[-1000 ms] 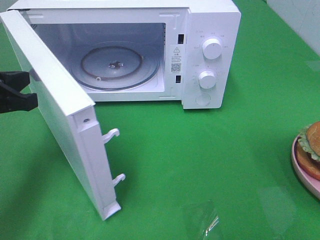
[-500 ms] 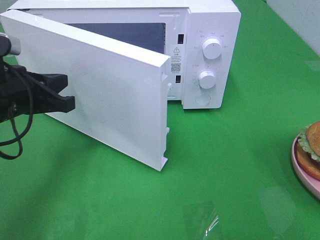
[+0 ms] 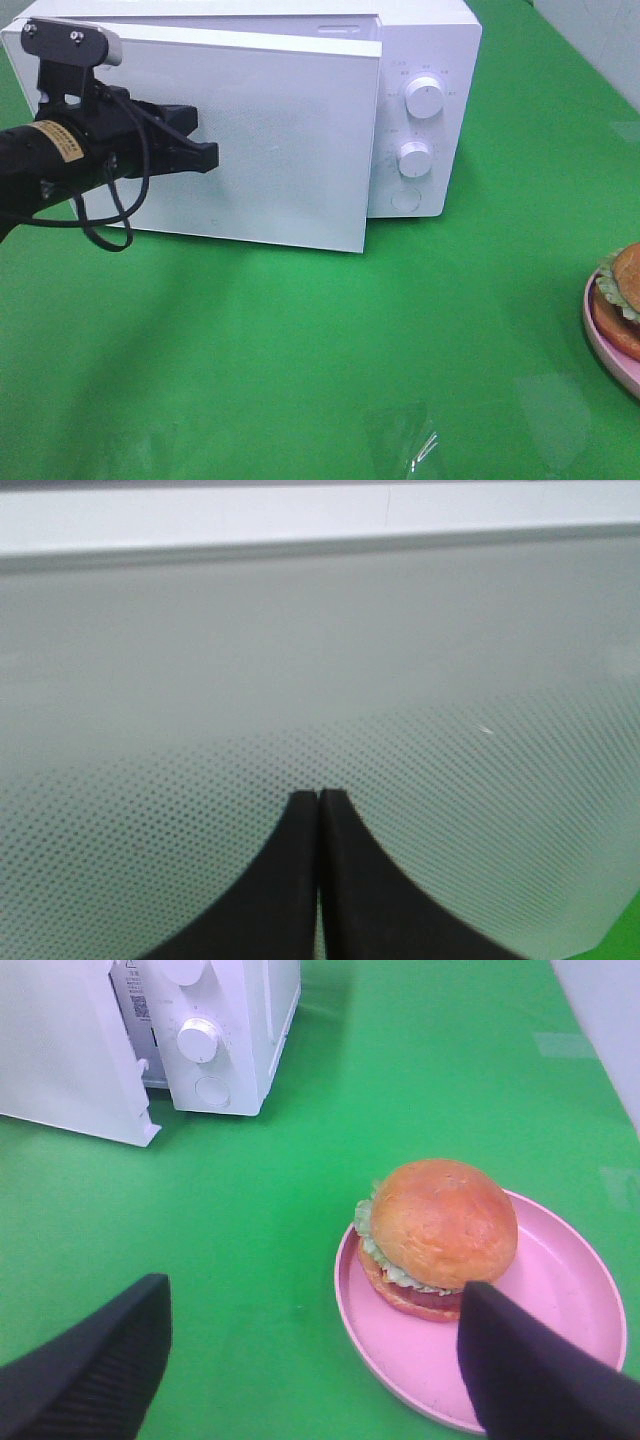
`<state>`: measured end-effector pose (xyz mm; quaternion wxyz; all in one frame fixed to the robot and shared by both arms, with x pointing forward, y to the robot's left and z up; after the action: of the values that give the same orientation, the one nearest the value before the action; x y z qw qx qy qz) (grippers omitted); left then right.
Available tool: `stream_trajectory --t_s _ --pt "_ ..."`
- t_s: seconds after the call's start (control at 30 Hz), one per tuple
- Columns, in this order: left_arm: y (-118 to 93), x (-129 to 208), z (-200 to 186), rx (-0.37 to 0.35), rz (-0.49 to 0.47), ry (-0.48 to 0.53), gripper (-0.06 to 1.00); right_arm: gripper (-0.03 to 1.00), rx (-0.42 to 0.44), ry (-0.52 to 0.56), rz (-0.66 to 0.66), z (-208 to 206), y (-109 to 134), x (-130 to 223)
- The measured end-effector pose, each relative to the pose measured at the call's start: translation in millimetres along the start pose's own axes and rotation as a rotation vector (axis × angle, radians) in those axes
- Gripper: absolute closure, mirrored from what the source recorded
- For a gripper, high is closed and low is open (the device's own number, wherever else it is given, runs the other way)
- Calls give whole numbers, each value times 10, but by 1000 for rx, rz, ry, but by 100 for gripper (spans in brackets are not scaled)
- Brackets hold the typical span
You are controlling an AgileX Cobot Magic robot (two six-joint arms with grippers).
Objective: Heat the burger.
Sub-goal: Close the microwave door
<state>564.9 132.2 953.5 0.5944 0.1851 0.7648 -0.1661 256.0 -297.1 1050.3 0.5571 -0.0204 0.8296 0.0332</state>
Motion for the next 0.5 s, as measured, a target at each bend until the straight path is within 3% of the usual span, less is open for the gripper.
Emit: stream_trajectory --t_s 0.5 --pt "-159 -49 505 56 41 -13 94 22 0 0 0 0 0 0"
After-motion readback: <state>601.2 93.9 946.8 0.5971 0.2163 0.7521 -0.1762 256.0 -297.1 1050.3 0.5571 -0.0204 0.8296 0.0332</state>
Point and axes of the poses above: a point on each arm's last joint axis where the gripper is mounted, z pointing out along that axis toward the gripper, y along the wrist's bending axis when the last joint is at zero, x = y × z, the point moved 2 cm from there along z, pointing out along that axis toward the gripper, and after that the axes turned 2 degrees about z, right-handed, at the moved point
